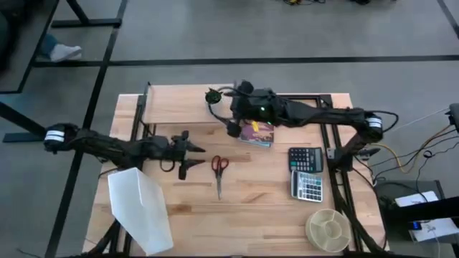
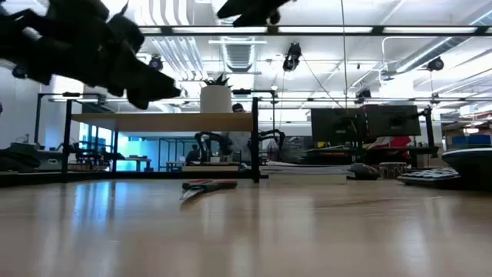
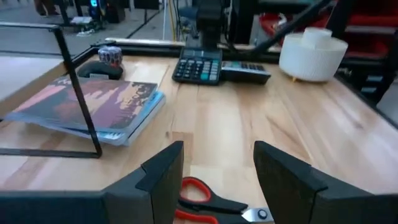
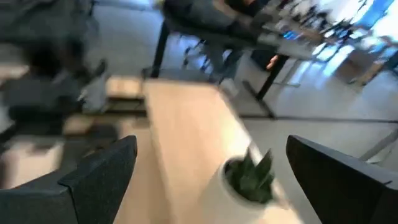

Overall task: Stock shelves
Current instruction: Put the flower pot on the shelf, then put the white pen organizer on the shelf

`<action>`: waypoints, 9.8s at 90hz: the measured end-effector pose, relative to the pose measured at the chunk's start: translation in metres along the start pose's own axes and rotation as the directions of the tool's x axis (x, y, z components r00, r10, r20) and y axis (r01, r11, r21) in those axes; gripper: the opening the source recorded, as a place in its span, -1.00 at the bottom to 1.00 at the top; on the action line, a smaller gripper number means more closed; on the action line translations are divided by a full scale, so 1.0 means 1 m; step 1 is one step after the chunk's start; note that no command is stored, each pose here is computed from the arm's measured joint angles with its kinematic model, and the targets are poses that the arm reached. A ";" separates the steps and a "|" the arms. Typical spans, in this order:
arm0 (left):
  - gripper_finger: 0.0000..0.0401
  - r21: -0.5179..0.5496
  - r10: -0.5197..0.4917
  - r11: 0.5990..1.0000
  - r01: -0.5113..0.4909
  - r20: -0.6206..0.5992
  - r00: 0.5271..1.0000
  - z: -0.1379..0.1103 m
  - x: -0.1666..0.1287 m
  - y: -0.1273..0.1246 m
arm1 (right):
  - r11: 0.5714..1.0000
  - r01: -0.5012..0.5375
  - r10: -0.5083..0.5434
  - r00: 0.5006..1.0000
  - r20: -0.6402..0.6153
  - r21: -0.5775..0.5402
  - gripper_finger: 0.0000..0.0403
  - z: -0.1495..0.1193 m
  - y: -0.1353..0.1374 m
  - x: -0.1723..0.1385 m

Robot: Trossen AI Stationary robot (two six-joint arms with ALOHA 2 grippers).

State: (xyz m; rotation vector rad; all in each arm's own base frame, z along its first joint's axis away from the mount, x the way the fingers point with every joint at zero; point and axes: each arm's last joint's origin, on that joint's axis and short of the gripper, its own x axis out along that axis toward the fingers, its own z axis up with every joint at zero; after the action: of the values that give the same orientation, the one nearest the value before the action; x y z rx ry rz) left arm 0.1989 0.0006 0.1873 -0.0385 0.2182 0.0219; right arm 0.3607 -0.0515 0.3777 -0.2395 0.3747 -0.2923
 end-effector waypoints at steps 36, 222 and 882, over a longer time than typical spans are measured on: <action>-0.10 0.056 0.309 0.949 -0.311 0.046 0.950 0.032 0.018 0.013 | 0.994 -0.093 0.107 0.938 -0.328 0.059 0.95 -0.028 0.069 -0.029; -0.49 0.038 0.511 0.859 -0.510 -0.050 0.858 0.093 0.012 0.074 | 0.965 0.262 -0.138 0.600 -0.788 0.031 0.96 -0.101 0.039 -0.040; -0.41 0.025 0.347 0.935 -0.355 -0.290 0.892 0.073 -0.002 0.063 | 0.605 0.646 0.468 0.186 -0.864 0.466 0.96 -0.145 0.299 -0.191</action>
State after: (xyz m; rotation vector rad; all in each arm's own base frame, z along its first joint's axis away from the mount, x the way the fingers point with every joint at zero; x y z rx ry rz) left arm 0.2112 0.0661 0.2566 -0.0298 0.5186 0.3837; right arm 0.2046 0.2626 0.2246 1.0180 1.5658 -0.7521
